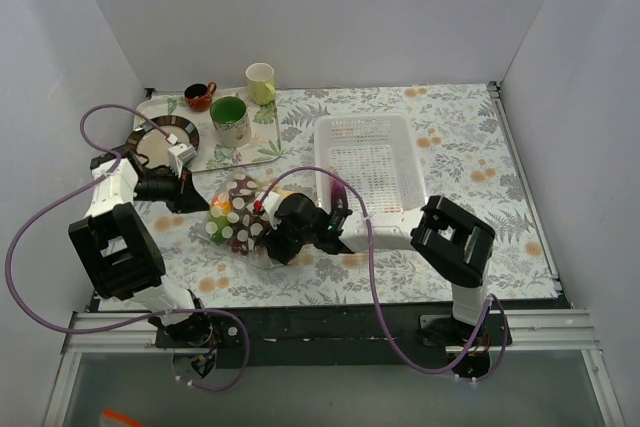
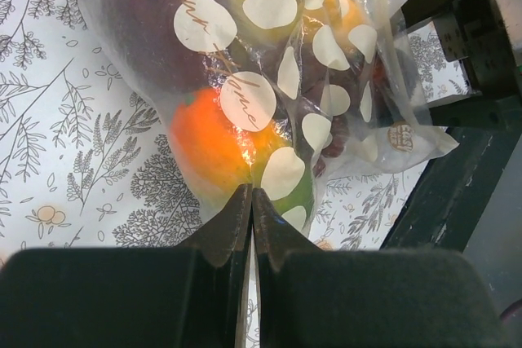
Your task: Open the zip-top bag and remove the fake food
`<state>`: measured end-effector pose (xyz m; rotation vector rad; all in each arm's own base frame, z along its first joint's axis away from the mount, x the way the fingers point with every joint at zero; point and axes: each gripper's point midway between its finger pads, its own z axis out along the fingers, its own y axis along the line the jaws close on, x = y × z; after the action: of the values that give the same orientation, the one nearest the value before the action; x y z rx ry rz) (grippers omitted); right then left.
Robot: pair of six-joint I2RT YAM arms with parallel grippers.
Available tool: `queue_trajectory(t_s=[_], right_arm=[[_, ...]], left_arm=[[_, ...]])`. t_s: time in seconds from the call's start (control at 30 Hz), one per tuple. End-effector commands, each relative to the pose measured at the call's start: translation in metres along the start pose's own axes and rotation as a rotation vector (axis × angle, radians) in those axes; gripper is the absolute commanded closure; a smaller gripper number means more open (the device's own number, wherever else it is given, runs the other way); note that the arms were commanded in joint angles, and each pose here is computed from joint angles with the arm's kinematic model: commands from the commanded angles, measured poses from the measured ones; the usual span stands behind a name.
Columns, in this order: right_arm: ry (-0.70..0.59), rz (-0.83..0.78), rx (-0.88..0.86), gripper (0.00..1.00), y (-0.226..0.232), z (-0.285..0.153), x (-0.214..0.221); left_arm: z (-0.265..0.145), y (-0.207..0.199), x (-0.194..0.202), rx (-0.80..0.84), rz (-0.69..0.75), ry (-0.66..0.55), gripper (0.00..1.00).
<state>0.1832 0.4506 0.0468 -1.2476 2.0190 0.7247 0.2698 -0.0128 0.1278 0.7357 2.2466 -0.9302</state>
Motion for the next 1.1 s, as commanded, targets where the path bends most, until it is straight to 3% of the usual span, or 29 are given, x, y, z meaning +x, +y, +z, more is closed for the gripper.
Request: queue_trajectory(t_s=[0.0, 0.27, 0.5, 0.67, 0.8, 0.93, 1.03, 1.07], right_arm=[[0.008, 0.023, 0.008, 0.55, 0.001, -0.013, 0.005], [0.042, 0.016, 0.054, 0.73, -0.004, -0.054, 0.006], [-0.104, -0.025, 0.143, 0.86, -0.013, -0.114, -0.052], [-0.17, 0.013, 0.456, 0.91, -0.081, -0.156, -0.07], [-0.166, 0.187, 0.803, 0.99, -0.174, -0.199, -0.051], [-0.151, 0.288, 0.918, 0.99, -0.215, -0.212, -0.029], [-0.105, 0.304, 0.913, 0.98, -0.224, -0.202, -0.018], [-0.063, 0.303, 0.909, 0.9, -0.225, -0.194, -0.01]], left_arm=[[-0.01, 0.005, -0.013, -0.068, 0.06, -0.015, 1.0], [-0.018, 0.031, -0.016, -0.159, 0.089, 0.003, 1.0], [-0.012, 0.041, 0.006, -0.192, 0.078, 0.051, 1.0], [-0.011, 0.029, -0.001, -0.157, 0.079, 0.01, 1.0], [-0.015, 0.006, -0.035, -0.074, 0.069, -0.075, 1.0], [-0.018, -0.025, -0.078, -0.016, 0.119, -0.114, 1.0], [-0.019, -0.053, -0.095, 0.037, 0.146, -0.134, 1.0], [-0.02, -0.057, -0.097, 0.043, 0.155, -0.137, 1.0]])
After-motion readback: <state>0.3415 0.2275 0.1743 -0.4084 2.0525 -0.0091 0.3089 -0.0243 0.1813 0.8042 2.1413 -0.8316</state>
